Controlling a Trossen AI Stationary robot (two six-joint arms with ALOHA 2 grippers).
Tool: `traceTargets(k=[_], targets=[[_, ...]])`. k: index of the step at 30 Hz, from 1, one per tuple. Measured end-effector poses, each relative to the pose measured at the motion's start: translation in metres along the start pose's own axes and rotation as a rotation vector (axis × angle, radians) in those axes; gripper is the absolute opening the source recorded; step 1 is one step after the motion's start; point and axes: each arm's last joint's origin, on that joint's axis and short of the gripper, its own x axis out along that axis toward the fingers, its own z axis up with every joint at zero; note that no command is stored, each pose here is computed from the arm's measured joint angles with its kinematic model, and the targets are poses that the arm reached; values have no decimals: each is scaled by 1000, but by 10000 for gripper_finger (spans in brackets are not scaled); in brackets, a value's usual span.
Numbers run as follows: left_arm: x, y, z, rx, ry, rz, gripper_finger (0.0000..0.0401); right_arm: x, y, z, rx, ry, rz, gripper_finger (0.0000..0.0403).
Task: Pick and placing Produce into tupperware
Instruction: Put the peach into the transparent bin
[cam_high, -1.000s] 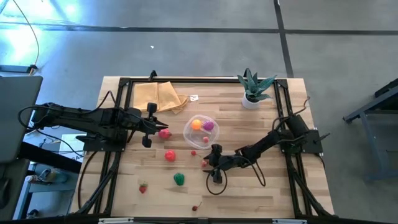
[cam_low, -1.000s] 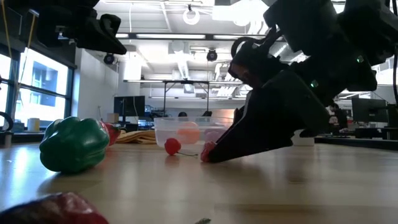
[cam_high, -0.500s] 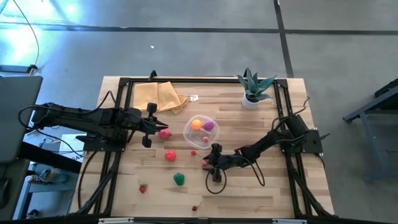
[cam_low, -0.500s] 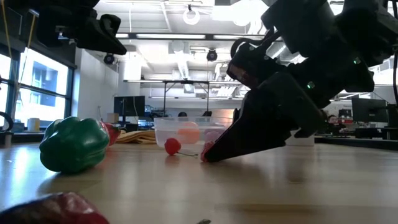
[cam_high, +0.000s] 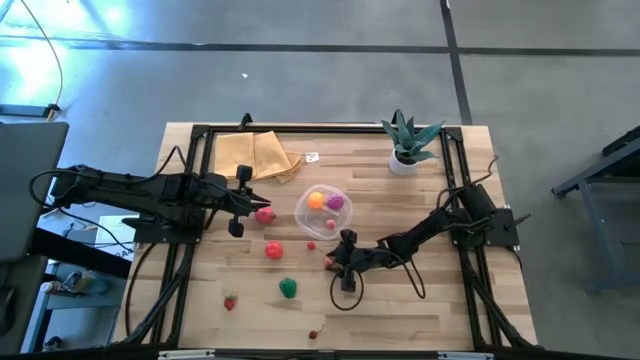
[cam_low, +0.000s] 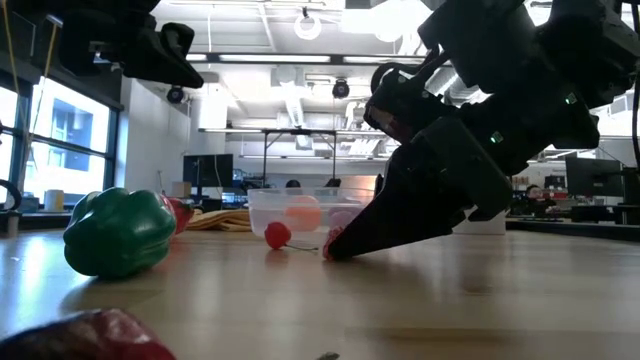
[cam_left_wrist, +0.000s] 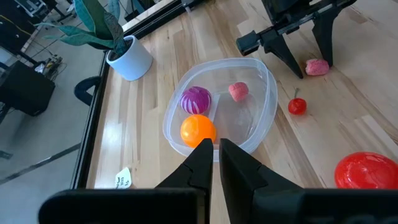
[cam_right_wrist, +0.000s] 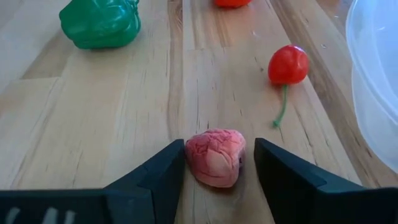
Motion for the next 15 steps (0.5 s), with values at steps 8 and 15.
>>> traceTargets(k=[8, 15], targets=[[0, 0, 0, 0, 0, 0, 19, 0, 0, 0, 1, -6, -10, 166], [0, 0, 0, 1, 0, 0, 19, 0, 0, 1, 4, -13, -3, 151]])
